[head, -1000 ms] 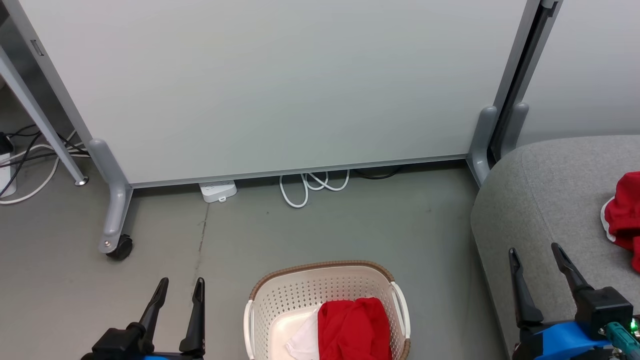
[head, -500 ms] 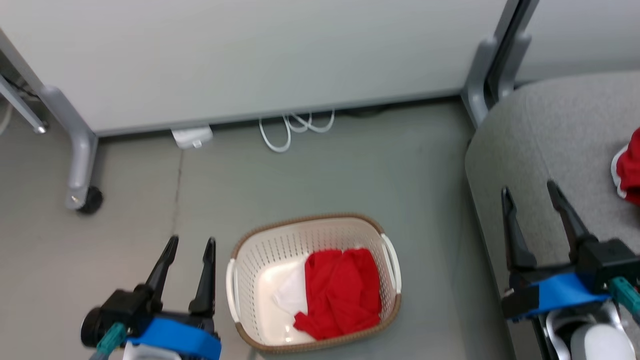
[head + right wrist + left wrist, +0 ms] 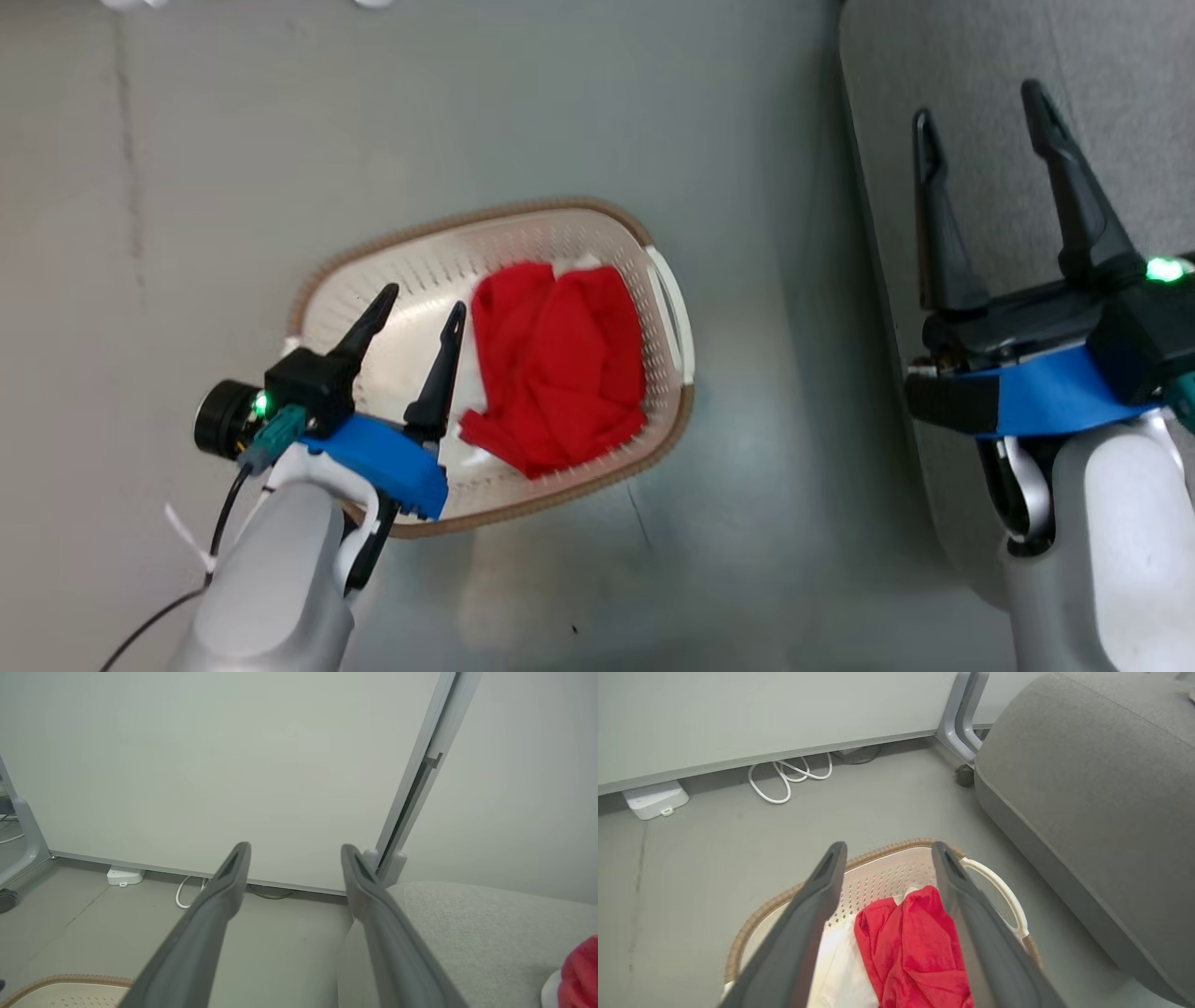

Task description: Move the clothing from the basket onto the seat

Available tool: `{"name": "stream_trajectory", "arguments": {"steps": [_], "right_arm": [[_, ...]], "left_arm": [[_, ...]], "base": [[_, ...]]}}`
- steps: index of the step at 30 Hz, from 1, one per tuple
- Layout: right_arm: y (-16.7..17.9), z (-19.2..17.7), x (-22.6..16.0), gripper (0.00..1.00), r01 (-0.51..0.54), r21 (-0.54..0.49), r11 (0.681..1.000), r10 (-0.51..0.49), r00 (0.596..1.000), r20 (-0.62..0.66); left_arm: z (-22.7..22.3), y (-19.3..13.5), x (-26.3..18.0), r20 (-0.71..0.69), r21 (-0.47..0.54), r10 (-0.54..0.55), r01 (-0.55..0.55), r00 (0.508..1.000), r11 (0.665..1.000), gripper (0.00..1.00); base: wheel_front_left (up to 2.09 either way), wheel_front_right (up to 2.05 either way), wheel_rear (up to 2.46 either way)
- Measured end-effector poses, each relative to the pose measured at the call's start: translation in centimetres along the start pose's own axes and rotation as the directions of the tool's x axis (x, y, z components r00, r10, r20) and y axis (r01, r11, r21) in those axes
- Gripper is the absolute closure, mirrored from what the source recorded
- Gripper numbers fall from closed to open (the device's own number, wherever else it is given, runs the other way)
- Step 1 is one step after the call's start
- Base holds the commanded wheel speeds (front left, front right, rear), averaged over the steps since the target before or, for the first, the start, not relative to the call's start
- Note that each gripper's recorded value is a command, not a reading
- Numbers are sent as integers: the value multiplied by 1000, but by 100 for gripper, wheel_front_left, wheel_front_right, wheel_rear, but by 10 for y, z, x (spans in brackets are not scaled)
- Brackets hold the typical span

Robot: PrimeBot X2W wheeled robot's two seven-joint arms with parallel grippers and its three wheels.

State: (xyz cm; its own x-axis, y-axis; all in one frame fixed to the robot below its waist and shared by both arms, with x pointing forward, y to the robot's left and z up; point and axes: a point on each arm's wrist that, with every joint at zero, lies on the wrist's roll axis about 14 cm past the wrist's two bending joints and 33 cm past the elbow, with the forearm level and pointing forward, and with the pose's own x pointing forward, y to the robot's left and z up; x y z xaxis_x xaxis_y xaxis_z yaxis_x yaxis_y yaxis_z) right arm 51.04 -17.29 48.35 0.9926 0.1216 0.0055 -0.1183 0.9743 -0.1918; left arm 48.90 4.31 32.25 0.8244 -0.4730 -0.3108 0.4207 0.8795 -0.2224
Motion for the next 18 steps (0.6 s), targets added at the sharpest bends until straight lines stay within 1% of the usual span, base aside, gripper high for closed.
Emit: {"name": "stream_trajectory", "arguments": {"steps": [5, 9, 13, 18], "right_arm": [[-9, -35, 11, 0, 15, -26, 1000, -16, 998, -52], [-15, -63, 10, 0, 24, -45, 999, -29, 994, -109], [-17, -86, 6, 0, 24, -57, 998, -33, 987, -160], [-17, -106, 2, 0, 21, -57, 998, -32, 979, -200]], "left_arm": [[-69, -12, 34, -180, -39, -80, 74, 981, 997, 0], [-106, -19, 56, -260, -68, -119, 105, 958, 992, 0], [-149, -28, 62, -360, -85, -155, 134, 920, 987, 0], [-183, -37, 70, -434, -125, -183, 142, 882, 982, 0]], "base": [[0, 0, 0], [0, 0, 0], [0, 0, 0], [0, 0, 0]]}}
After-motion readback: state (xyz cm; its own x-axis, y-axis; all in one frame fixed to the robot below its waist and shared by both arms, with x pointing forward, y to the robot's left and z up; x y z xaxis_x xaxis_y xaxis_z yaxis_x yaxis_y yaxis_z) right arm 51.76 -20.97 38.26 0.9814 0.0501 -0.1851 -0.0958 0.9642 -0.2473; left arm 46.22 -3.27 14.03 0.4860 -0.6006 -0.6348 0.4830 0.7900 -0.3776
